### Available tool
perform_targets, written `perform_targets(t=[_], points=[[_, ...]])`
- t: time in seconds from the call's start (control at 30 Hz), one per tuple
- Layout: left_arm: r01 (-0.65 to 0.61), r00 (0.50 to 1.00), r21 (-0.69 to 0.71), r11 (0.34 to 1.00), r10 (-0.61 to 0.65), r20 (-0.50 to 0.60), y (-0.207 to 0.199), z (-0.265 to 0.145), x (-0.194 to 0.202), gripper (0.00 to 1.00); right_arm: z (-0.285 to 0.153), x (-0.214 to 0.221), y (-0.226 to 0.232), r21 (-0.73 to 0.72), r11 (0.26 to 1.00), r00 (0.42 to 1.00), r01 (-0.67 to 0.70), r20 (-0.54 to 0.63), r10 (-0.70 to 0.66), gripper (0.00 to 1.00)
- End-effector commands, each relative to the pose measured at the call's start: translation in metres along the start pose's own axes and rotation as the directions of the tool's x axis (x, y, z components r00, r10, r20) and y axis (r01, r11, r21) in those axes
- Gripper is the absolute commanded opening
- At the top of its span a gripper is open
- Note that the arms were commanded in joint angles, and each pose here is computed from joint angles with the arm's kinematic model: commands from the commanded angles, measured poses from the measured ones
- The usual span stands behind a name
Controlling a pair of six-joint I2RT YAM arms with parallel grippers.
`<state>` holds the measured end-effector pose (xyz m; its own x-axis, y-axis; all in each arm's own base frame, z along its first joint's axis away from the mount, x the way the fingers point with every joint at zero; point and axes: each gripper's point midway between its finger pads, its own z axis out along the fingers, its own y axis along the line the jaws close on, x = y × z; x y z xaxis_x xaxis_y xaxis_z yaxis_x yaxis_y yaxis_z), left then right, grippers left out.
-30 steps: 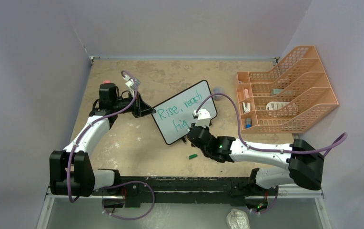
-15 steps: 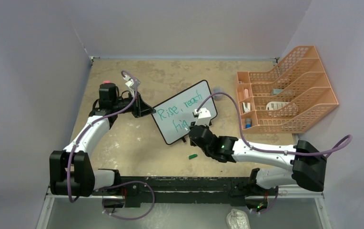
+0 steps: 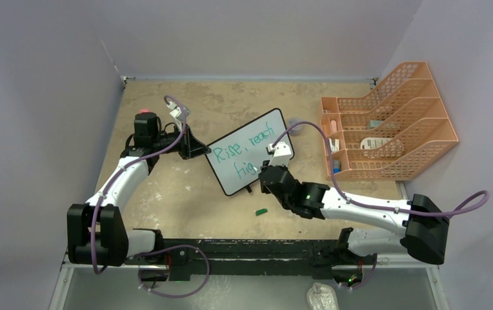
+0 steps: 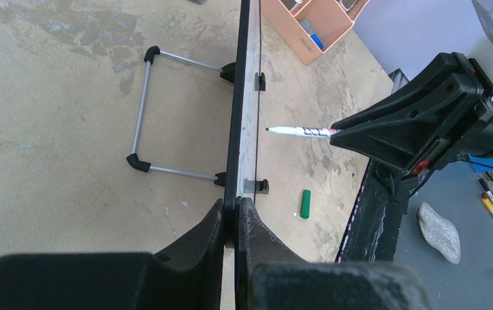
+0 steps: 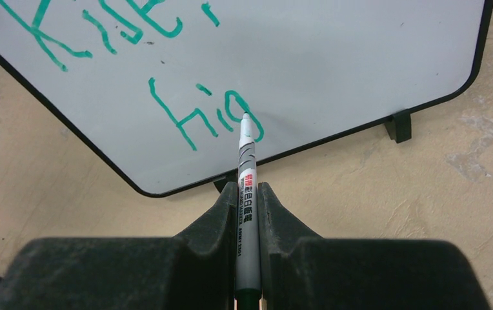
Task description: Write a sentence on the whiteboard
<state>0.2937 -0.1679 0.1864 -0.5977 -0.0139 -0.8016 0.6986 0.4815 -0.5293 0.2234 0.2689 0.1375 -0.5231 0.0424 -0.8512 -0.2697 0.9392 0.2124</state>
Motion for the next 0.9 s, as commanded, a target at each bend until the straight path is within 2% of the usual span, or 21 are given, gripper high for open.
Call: perform_targets(t=[0.0, 0.87], points=[[-0.037, 0.999, -0.014, 0.999, 0.037, -0.006, 0.004, 0.002, -0.003, 0.0, 0.0, -0.028, -0.003, 0.018, 1.0, 0.997, -0.015, 0.076, 0.013, 0.0], [-0.037, 0.999, -0.012, 0.999, 0.037, -0.006, 0.003, 0.002, -0.003, 0.0, 0.007, -0.055, 0.011, -0.025, 1.0, 0.99, -0.01, 0.14, 0.013, 0.0]])
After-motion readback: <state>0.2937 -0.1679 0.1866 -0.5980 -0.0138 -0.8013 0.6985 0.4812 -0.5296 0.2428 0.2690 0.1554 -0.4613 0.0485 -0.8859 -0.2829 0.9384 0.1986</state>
